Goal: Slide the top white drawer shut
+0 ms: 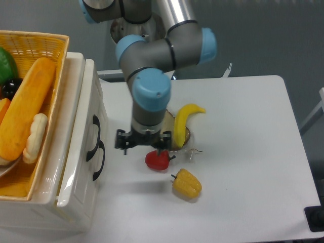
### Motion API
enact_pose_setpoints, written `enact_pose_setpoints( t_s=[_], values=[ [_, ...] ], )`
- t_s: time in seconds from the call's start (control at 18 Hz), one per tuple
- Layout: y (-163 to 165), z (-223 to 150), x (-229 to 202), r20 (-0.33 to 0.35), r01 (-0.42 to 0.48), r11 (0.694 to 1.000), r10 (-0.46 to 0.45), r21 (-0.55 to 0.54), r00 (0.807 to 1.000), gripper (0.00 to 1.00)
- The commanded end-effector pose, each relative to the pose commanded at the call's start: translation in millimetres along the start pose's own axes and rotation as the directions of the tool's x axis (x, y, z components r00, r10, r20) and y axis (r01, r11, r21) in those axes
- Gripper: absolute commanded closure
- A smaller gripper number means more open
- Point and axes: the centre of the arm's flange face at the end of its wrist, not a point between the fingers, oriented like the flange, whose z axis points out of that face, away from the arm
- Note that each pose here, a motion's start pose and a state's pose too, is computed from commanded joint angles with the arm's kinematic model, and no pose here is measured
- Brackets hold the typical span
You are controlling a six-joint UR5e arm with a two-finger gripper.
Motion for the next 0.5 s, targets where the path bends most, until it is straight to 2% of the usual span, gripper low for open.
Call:
enact_pose_setpoints(
  t_s=[0.11, 0.22, 0.28, 0.39, 0.44, 0.5],
  values=[
    [5, -14, -33, 0.015, -0.044, 0.999, 0.044, 0.017, 0.999, 0.0],
    [15, -33, -59, 0.058, -0.15, 0.988, 0.148, 0.025, 0.987, 0.0],
    [21, -41, -69, 0.091, -0.232, 0.973, 0.23, 0.012, 0.969, 0.0],
    [33, -54, -93, 0.136, -0.397, 0.917, 0.398, -0.033, 0.907, 0.0],
    [39, -61, -103, 0.147, -0.448, 0.893, 0.45, -0.045, 0.881, 0.0],
    [46, -68, -113, 0.154, -0.476, 0.878, 0.477, -0.048, 0.865, 0.0]
  ],
)
